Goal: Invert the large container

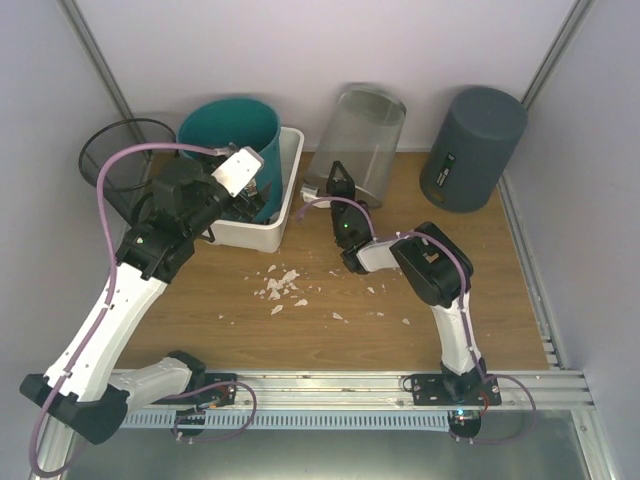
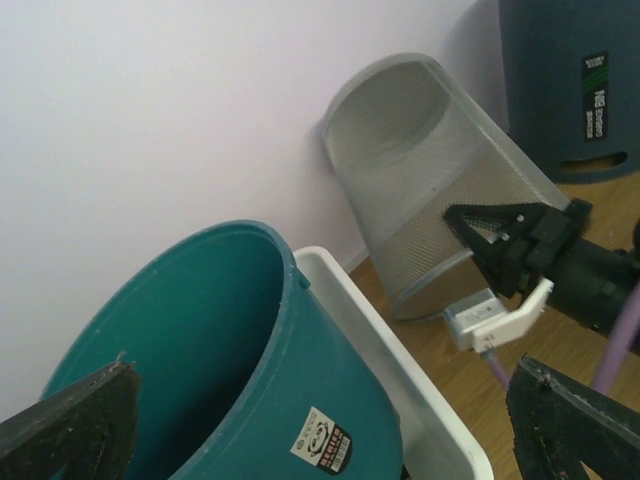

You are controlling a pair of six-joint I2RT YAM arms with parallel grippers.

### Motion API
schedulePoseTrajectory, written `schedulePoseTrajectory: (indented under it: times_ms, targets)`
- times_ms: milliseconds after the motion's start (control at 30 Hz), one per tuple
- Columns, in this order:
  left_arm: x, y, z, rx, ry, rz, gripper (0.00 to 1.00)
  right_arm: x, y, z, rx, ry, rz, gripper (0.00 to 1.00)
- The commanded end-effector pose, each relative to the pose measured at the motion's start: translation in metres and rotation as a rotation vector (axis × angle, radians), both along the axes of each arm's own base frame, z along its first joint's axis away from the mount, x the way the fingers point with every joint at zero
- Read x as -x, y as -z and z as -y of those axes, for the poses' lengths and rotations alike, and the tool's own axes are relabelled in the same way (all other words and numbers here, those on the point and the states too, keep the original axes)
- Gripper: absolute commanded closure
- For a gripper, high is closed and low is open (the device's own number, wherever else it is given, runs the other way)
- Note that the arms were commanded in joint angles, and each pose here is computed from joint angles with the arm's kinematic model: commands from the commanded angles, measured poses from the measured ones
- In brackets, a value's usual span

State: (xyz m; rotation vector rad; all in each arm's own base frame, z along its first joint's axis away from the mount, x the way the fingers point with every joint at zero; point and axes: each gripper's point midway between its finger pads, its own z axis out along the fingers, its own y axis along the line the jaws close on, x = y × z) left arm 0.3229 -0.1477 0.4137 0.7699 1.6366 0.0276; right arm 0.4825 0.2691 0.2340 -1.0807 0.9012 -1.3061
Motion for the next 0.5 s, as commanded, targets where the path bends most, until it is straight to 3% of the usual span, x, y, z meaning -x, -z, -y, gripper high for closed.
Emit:
schedulePoseTrajectory:
  times_ms: [0,467]
  targets:
    - [-0.006,-0.005,0.007,0.046,0.033,0.046,0.01,0.031,-0.08,0.037,-0.268,0.021,0.417,0.99]
    - [-0.006,0.017,0.011,0.075,0.079,-0.011,0.01,0.026,-0.037,0.038,-0.281,0.097,0.306,0.98]
